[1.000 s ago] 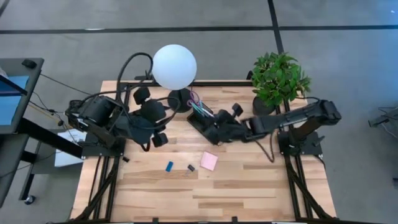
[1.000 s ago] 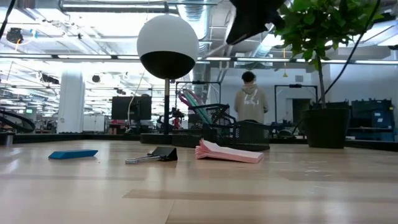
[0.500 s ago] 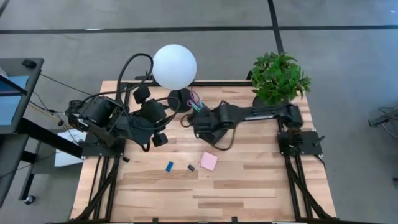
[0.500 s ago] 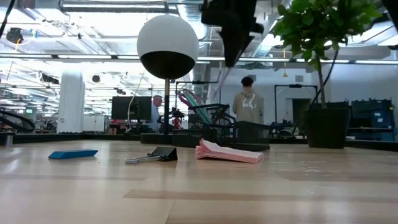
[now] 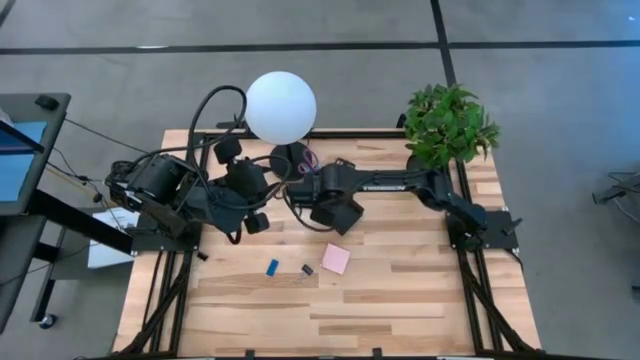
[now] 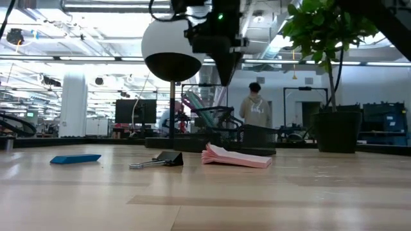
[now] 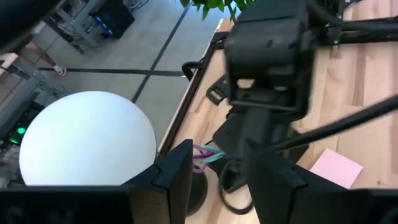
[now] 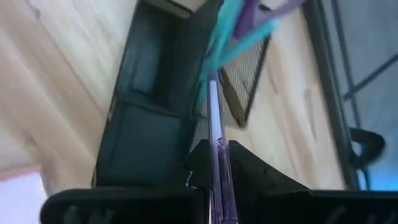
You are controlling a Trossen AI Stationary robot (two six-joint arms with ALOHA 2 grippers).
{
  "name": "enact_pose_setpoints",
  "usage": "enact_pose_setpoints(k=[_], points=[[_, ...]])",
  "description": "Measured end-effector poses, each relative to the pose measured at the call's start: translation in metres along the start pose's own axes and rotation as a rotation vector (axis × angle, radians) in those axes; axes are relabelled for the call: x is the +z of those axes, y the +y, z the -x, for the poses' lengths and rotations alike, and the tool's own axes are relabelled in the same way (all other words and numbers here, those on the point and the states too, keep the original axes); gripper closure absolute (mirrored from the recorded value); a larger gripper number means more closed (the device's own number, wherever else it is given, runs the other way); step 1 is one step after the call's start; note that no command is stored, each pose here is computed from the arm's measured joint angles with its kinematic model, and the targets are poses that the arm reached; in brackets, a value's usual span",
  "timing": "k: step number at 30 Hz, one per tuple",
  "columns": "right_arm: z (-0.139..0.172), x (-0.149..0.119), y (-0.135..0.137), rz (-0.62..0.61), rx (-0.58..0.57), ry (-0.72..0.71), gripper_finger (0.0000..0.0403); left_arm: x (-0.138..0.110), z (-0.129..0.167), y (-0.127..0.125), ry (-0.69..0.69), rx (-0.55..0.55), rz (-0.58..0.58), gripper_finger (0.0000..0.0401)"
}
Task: Pick and place office supplies into organizer
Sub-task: Put the violet pen into the desk organizer, then put the left binder clip into the desk organizer
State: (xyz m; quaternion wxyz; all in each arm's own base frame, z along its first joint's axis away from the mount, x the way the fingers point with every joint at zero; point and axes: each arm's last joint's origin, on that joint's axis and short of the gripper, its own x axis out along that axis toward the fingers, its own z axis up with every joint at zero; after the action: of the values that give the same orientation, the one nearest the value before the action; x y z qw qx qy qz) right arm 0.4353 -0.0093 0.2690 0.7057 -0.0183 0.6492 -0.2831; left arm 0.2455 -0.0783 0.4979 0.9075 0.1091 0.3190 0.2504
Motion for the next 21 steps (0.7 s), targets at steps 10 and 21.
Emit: enact_pose_setpoints(k=[10,21], points=[[0.002,0.006,-0.015,0.063,0.050,0.001,0.0350,0.000,0.000,0.000,0.001,-0.004,-0.070,0.0267],[-0.011,0.014,-0.015,0.158,-0.041,-0.028,0.0296,0.000,0.000,0.000,0.002,-0.007,-0.071,0.0267]])
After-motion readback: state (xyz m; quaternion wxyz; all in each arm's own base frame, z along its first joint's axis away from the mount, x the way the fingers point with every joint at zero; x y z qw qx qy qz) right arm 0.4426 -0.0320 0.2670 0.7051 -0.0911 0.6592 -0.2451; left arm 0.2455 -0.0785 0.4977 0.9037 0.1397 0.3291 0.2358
